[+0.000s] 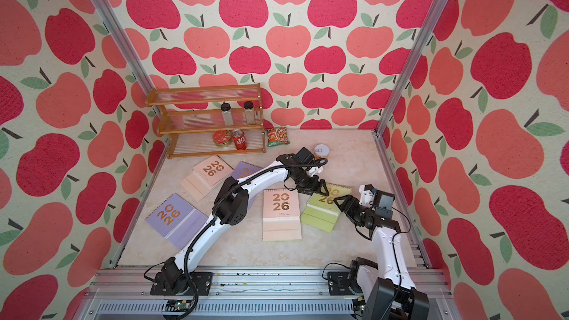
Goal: Stack the calendars
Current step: Pick up the calendar at the center of the board.
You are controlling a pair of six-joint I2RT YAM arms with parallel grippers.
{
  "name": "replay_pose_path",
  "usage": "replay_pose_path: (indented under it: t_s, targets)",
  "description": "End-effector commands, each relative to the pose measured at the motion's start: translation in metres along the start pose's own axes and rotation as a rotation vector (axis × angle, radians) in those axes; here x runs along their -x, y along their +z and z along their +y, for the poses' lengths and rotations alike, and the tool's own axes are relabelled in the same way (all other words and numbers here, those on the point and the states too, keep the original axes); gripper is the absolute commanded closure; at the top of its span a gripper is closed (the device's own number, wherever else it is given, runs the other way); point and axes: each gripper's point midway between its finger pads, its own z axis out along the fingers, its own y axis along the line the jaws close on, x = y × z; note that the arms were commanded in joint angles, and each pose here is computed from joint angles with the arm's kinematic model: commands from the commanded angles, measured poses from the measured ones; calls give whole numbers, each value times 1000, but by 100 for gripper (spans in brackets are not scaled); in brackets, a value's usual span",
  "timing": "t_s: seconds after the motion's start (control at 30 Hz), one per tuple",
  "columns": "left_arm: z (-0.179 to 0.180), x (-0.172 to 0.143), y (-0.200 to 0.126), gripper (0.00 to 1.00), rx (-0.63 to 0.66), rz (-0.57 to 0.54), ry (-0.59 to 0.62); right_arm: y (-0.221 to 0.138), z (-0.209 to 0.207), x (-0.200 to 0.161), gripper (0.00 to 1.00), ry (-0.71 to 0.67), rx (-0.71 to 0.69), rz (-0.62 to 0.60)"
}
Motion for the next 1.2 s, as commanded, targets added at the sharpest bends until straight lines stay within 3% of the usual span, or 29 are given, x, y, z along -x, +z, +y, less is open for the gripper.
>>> replay_pose_path:
  t_s: [0.0, 0.7, 0.9, 1.03, 1.17]
  targets:
    - [-9, -5, 7, 15, -56, 26, 17, -1, 16, -8, 38, 2, 83, 29]
    - [-16, 0, 2, 15, -75, 13, 44, 11, 7, -10, 64, 11, 34, 45]
    - [-16, -2, 4, 15, -76, 16, 47, 11, 4, -5, 77, 1, 1, 26]
    - [-17, 1, 1, 16, -68, 4, 56, 8, 6, 0, 98, -26, -19, 14]
    - [-20, 14, -17, 15, -30, -57, 84, -5, 16, 16, 100, -103, -63, -32]
